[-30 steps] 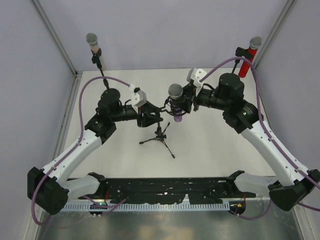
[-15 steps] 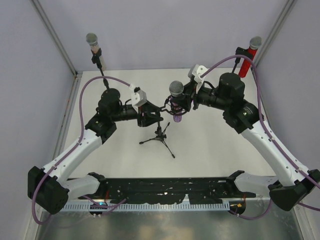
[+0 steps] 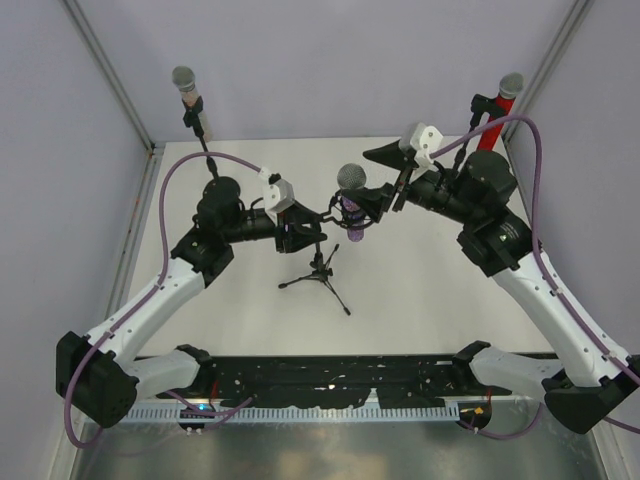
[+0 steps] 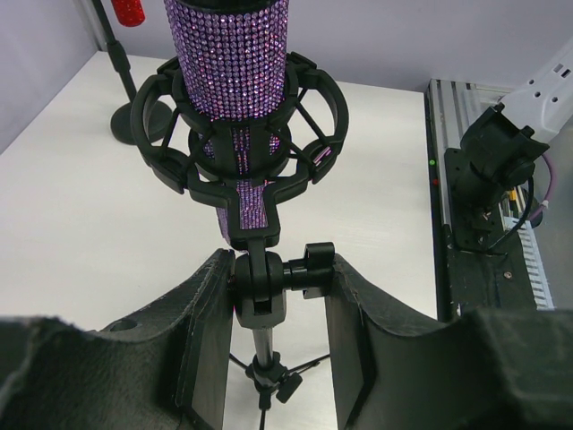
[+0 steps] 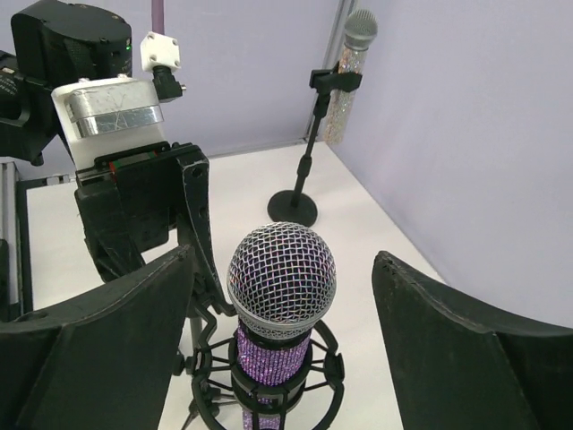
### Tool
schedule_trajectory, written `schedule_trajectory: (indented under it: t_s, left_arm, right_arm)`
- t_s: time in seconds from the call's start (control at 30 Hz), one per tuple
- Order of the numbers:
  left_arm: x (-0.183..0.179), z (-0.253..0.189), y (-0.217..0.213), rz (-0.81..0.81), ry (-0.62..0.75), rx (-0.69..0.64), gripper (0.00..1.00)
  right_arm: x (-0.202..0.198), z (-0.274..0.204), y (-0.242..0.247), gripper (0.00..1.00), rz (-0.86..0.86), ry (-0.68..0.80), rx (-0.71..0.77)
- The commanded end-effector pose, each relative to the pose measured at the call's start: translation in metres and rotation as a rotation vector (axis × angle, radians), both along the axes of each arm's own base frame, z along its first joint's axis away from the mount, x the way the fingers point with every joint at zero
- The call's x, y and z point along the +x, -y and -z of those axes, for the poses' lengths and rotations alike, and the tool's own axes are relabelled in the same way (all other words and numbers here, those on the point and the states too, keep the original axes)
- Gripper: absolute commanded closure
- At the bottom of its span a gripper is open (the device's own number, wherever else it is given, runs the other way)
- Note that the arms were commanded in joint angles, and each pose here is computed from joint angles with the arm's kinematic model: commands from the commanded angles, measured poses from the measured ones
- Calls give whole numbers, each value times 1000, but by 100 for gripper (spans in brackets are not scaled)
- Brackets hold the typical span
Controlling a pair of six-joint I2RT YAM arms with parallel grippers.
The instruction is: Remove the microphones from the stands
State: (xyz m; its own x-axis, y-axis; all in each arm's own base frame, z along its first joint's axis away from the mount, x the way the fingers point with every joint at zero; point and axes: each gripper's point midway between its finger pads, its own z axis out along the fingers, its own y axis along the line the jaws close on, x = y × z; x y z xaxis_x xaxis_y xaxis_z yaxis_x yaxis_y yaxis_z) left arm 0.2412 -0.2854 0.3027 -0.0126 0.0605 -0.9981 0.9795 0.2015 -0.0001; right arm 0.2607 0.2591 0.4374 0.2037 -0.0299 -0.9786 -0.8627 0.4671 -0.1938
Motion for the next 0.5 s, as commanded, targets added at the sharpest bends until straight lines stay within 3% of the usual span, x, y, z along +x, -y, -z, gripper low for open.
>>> schedule_trajectory:
  t_s: [0.0, 0.47]
  left_arm:
    - [3, 28, -6, -37, -94, 57, 70]
    - [4, 30, -5, -33, -101, 58, 70]
  right_arm:
    - [-2, -20, 5, 13, 10, 77, 71]
    - [20, 32, 2, 11, 67, 72, 75]
